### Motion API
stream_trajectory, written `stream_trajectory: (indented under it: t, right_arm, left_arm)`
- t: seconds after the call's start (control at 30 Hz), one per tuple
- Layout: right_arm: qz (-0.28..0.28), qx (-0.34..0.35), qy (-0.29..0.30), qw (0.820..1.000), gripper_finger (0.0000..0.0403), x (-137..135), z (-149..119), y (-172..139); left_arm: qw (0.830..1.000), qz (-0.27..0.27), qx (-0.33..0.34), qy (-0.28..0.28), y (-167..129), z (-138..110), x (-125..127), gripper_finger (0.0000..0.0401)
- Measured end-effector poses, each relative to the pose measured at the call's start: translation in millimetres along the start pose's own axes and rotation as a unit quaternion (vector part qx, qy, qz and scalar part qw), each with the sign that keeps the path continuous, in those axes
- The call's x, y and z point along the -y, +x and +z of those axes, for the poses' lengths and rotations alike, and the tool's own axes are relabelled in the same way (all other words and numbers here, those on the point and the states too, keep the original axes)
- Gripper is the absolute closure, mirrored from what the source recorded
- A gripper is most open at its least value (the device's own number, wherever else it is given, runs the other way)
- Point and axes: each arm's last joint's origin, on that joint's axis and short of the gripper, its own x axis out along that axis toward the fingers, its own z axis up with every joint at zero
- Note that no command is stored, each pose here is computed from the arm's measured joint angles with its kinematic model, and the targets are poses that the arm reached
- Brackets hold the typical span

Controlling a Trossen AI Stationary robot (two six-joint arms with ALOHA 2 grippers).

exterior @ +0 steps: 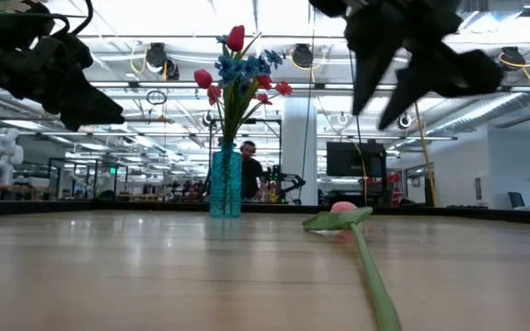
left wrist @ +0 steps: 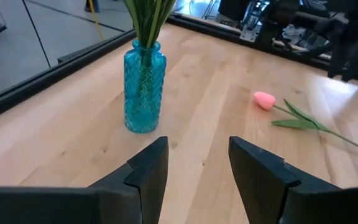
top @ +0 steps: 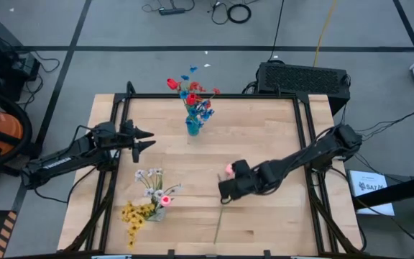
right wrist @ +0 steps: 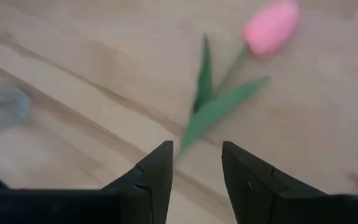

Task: Sort flowers into vase by color
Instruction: Put the pink tulip into the transparent flower vase

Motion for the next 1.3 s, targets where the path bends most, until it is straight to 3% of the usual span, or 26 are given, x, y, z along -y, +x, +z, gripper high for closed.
stream_trajectory:
  t: [0.4,0.7,1.1,1.3]
  right_arm:
    - [-0.040,-0.026,0.007,0.999,0.0273,0,-35,44]
    - [-0.021,-0.047,0.007,0.999,0.0273,-5,-39,84]
    - [-0.017,-0.012,0.007,1.000,0.0274,-7,-30,92]
    - [-0.042,-0.019,0.009,0.999,0.0301,-2,-26,109]
  left_arm:
    - [1.000,-0.004,0.001,0.000,0,0,0,0.0225]
    - [1.000,-0.004,0.000,0.000,0,0,0,0.0225]
    - [1.000,-0.004,-0.001,-0.012,0,0,0,0.0225]
    - [1.000,-0.003,-0.001,-0.012,0,0,0,0.0225]
